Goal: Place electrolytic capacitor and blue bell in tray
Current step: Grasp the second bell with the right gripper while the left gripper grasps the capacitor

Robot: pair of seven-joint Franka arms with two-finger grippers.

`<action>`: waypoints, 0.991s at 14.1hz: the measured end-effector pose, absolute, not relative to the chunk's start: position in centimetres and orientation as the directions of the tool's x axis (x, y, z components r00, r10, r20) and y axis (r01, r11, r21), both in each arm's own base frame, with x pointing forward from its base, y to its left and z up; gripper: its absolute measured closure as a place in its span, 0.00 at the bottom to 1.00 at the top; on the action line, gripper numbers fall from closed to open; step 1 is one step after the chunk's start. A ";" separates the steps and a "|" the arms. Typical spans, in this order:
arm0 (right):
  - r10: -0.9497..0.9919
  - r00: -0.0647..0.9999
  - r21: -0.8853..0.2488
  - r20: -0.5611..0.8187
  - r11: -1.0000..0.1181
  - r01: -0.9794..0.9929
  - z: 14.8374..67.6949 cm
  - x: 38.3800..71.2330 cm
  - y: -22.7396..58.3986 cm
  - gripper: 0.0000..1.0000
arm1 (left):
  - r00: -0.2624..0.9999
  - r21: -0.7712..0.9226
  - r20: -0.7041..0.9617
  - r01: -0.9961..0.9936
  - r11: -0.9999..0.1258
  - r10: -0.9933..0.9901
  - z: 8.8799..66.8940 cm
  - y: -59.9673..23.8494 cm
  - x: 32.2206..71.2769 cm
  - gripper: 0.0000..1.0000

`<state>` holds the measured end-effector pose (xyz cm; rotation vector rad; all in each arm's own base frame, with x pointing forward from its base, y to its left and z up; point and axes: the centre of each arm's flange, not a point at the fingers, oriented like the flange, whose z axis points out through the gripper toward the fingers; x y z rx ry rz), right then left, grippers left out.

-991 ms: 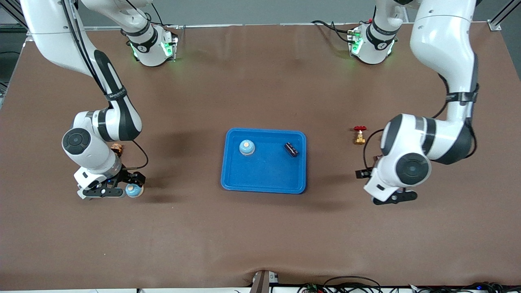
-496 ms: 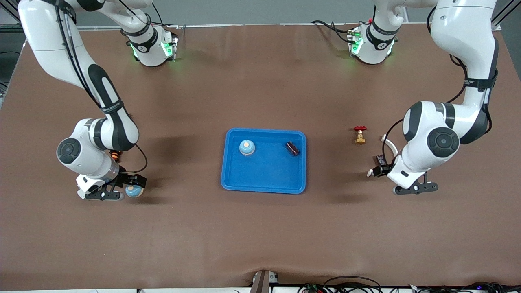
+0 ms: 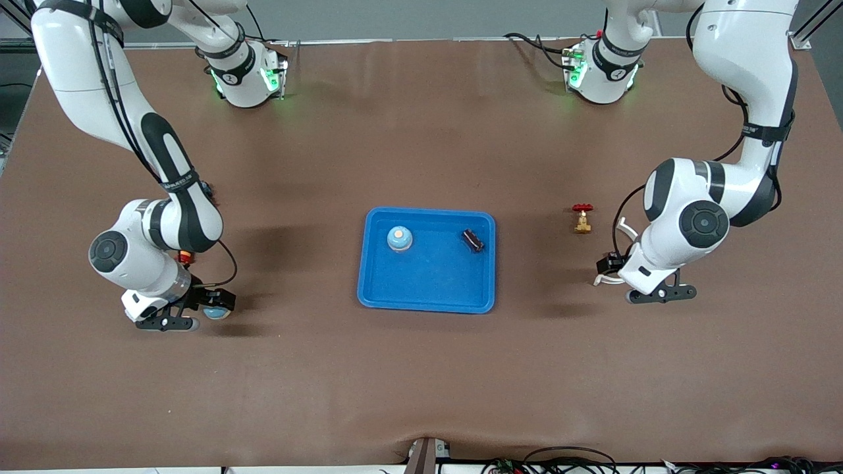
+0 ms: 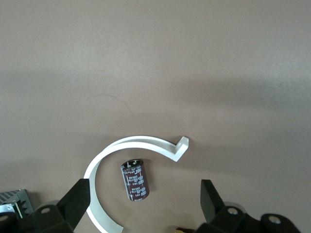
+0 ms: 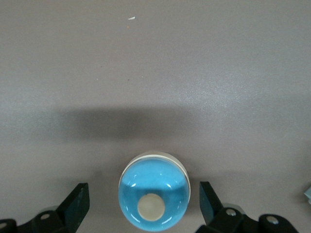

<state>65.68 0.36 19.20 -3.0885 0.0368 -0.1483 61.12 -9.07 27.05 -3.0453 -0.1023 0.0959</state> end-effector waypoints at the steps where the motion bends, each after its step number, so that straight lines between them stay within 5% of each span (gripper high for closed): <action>1: -0.023 0.996 -0.050 0.092 -0.999 -0.019 18.9 65.7 0.3 0.00 | 0.994 -0.089 -0.070 0.072 -0.993 0.079 26.6 -9.0 60.9 0.00; 11: 0.012 0.997 -0.044 0.075 -0.999 0.015 17.3 65.7 0.2 0.00 | 0.976 -0.075 -0.157 0.138 -0.988 0.148 21.4 -8.0 60.1 0.00; 14: 0.009 0.997 -0.044 0.072 -0.999 0.012 17.3 65.7 -0.1 0.14 | 0.974 -0.078 -0.168 0.138 -0.987 0.150 20.8 -8.0 59.9 0.00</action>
